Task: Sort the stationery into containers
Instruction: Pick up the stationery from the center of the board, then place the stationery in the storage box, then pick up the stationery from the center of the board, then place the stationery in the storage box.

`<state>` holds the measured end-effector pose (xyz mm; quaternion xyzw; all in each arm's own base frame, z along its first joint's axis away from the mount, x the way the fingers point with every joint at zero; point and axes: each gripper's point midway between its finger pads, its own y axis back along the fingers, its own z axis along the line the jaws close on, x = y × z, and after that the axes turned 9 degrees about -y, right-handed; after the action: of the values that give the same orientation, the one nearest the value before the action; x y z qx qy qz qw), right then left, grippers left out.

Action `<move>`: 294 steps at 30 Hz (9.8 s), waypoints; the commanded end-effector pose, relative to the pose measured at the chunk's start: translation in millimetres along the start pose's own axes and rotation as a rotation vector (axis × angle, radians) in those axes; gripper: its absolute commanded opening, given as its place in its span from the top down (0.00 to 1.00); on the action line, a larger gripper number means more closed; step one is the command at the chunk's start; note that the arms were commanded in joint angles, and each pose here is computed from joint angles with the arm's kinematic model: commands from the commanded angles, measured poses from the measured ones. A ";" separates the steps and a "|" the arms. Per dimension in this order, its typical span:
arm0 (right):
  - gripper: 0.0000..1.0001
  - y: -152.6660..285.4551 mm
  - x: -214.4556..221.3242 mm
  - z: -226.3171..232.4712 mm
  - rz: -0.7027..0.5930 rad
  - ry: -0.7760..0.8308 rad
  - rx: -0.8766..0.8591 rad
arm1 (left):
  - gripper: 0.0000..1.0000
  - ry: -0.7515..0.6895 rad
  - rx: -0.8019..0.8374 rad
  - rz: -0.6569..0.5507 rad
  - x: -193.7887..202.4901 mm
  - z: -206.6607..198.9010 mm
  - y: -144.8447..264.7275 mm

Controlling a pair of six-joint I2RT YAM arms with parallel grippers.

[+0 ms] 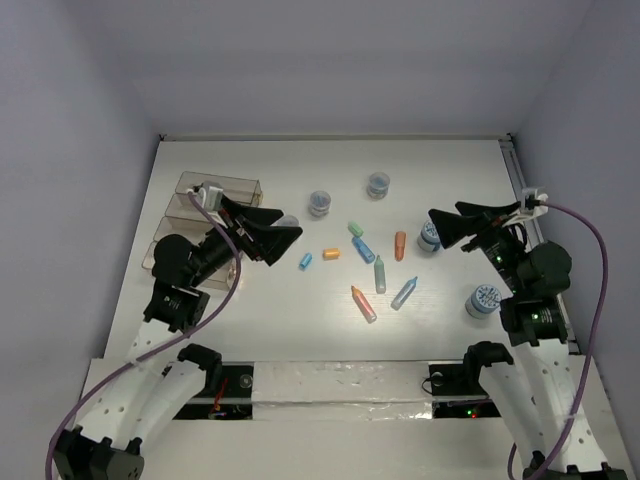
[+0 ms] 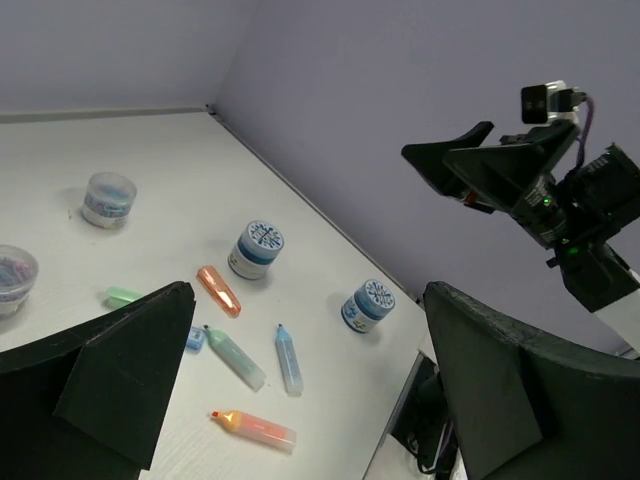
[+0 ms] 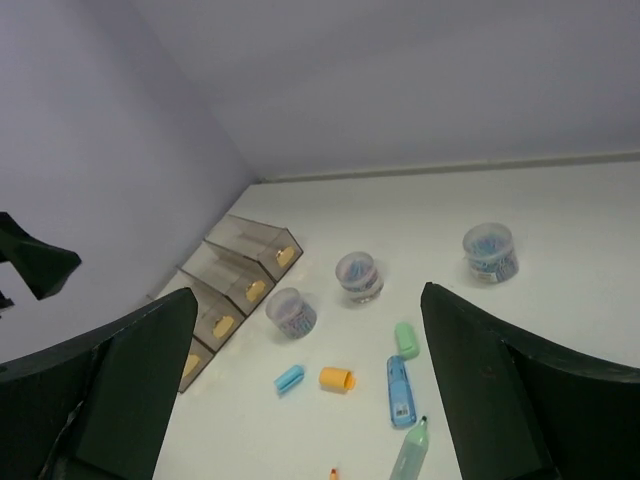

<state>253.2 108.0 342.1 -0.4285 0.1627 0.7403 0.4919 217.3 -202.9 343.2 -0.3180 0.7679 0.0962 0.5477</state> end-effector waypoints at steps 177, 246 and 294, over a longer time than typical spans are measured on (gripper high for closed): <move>0.00 48.5 -51.0 -8.9 -0.303 0.044 0.186 | 0.69 -0.308 -1.425 0.369 -8.8 455.4 67.4; 0.00 84.4 -132.0 53.5 -0.396 0.148 0.240 | 0.01 -0.432 0.517 0.579 352.6 -182.2 -291.7; 0.00 25.2 -10.7 32.0 -0.011 -0.076 -0.038 | 0.65 -0.444 -0.671 0.191 -47.4 203.6 -232.2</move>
<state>220.9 98.2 351.5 -0.3914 0.1733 0.7435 0.5138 511.0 -307.1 301.9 -0.3154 0.6240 0.4268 0.5735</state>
